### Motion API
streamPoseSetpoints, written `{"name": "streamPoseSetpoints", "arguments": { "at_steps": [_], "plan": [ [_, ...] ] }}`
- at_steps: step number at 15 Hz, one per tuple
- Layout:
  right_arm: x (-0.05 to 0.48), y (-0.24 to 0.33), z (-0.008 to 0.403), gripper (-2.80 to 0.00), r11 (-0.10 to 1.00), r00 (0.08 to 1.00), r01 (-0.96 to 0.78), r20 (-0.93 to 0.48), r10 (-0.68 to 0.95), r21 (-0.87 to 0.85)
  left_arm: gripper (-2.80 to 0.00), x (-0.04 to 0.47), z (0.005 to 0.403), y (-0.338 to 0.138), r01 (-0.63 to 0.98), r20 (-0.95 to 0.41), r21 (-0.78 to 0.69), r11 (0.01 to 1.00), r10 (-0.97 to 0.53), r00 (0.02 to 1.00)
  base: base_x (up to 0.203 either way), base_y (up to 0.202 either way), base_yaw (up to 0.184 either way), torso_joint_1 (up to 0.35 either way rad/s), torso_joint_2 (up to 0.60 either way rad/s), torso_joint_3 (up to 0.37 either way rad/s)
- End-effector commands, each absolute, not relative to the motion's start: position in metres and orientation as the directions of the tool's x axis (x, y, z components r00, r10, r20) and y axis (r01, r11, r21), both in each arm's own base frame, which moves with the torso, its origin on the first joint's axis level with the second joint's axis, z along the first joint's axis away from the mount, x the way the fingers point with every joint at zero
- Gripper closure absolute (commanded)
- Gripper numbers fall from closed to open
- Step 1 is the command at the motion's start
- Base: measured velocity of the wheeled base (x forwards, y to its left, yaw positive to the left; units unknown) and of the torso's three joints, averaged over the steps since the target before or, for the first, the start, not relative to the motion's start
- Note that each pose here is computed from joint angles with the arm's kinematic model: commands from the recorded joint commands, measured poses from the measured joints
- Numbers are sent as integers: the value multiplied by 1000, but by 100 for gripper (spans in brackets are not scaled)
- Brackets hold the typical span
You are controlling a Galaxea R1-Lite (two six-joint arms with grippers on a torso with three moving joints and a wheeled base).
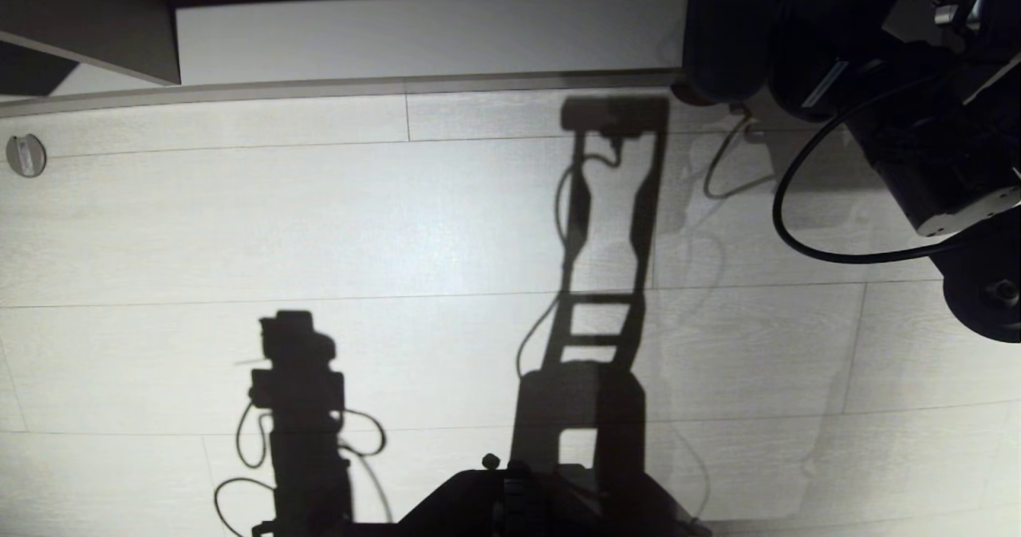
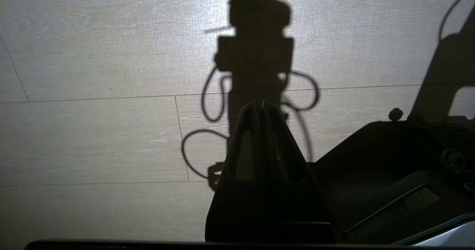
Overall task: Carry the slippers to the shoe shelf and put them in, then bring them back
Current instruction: Pick up the slippers in the shoe cabinet
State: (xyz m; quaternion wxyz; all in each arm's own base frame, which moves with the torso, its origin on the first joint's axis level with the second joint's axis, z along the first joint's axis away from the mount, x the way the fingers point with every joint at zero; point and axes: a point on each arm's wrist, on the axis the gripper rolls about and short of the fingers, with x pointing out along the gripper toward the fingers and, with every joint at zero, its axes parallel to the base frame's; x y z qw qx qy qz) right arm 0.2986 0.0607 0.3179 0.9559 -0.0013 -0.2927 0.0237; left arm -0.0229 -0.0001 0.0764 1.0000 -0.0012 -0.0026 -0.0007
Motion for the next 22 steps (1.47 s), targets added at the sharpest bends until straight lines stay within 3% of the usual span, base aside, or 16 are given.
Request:
{"name": "streamPoseSetpoints", "arguments": {
  "at_steps": [1,22],
  "plan": [
    [298,61,322,-280,999,818,-43,574,43,-14,0,-23,76,0,2,6,-3,1000,-2,1000,0,0,0,0,0,0],
    [351,72,335,-280,999,766,-40,642,27,5,0,-23,76,0,2,6,-3,1000,-2,1000,0,0,0,0,0,0]
  ]
}}
